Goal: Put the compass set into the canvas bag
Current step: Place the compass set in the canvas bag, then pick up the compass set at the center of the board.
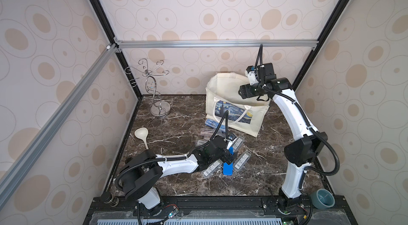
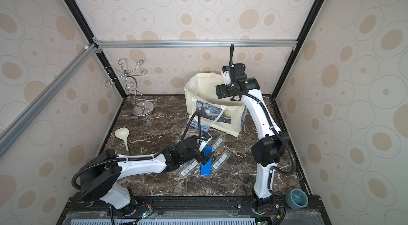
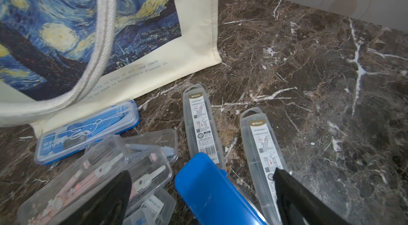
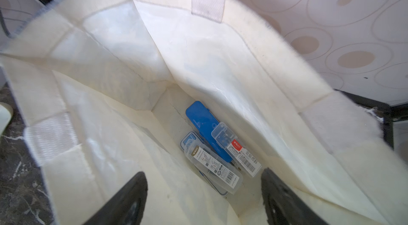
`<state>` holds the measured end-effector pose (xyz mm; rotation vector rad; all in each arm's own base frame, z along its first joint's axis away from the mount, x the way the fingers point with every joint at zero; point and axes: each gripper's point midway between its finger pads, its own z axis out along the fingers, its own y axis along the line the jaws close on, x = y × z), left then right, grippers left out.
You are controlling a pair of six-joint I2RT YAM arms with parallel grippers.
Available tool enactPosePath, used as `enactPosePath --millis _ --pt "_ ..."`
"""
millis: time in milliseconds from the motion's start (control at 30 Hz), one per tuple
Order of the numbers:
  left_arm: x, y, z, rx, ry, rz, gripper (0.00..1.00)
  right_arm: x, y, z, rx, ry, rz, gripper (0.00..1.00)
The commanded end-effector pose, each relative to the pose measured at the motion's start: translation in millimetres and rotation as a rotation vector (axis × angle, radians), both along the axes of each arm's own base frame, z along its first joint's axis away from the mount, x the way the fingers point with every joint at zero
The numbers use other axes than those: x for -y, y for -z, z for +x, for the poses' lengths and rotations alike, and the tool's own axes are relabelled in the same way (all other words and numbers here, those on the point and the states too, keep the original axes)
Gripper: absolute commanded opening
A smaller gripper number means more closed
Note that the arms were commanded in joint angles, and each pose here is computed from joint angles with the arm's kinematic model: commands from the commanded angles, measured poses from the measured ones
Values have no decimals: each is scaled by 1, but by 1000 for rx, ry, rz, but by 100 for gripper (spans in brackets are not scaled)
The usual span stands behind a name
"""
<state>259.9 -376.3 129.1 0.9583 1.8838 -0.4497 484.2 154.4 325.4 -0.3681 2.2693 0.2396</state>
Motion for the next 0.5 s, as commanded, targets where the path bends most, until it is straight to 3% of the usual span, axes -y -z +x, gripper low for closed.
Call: enactPosePath --millis 0,167,467 --pt "17 -4 -3 27 38 43 100 9 -36 -17 91 49 35 86" --pt "35 11 -17 -1 89 113 100 34 -50 -47 146 144 27 88" --pt "64 41 -40 -59 197 273 95 98 -36 -105 173 375 -39 93"
